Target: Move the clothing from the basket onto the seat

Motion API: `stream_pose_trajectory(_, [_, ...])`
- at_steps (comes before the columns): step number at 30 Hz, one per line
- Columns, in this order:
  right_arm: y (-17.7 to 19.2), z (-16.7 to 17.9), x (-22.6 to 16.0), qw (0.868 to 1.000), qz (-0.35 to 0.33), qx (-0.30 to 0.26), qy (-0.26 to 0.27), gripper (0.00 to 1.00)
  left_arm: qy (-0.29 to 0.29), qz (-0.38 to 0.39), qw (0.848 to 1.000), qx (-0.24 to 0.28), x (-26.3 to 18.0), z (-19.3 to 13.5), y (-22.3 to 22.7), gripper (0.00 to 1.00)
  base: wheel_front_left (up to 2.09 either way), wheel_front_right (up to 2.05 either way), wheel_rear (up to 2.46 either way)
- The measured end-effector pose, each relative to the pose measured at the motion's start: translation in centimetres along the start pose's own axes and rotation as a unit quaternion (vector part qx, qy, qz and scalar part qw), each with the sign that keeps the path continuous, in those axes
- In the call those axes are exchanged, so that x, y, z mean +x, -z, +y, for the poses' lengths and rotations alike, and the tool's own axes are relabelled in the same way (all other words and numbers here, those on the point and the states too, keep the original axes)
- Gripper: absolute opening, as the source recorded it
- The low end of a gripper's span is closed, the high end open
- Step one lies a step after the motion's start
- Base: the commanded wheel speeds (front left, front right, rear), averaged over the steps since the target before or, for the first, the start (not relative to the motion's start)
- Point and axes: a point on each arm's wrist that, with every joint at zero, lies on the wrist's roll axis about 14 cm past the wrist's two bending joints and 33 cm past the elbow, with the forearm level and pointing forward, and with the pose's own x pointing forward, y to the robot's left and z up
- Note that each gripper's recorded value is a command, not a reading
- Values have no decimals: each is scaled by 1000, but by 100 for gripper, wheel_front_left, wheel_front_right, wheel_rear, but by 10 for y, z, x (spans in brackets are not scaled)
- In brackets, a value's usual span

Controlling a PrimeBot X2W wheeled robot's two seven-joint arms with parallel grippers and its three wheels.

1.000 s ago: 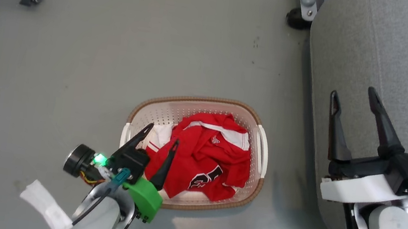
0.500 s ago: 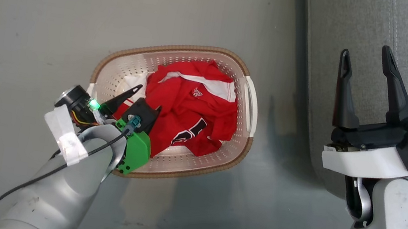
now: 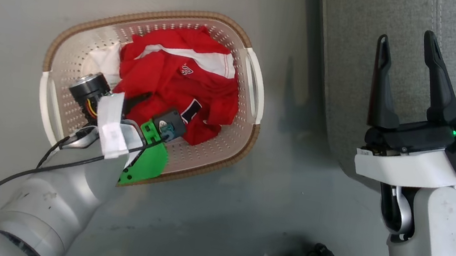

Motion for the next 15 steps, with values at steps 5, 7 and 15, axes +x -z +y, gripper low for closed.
stream_pose_trajectory(5, [9, -5, 3, 1000, 9, -1, 4, 100, 27, 30, 998, 49, 14, -7, 9, 100, 0, 0, 0])
stream_pose_trajectory(7, [11, -5, 3, 1000, 12, -2, 4, 100, 31, 48, 997, 55, 18, -6, 16, 100, 0, 0, 0])
stream_pose_trajectory(15, [16, -7, 5, 1000, 16, -2, 5, 100, 34, 110, 993, 36, 26, 1, 43, 100, 0, 0, 0])
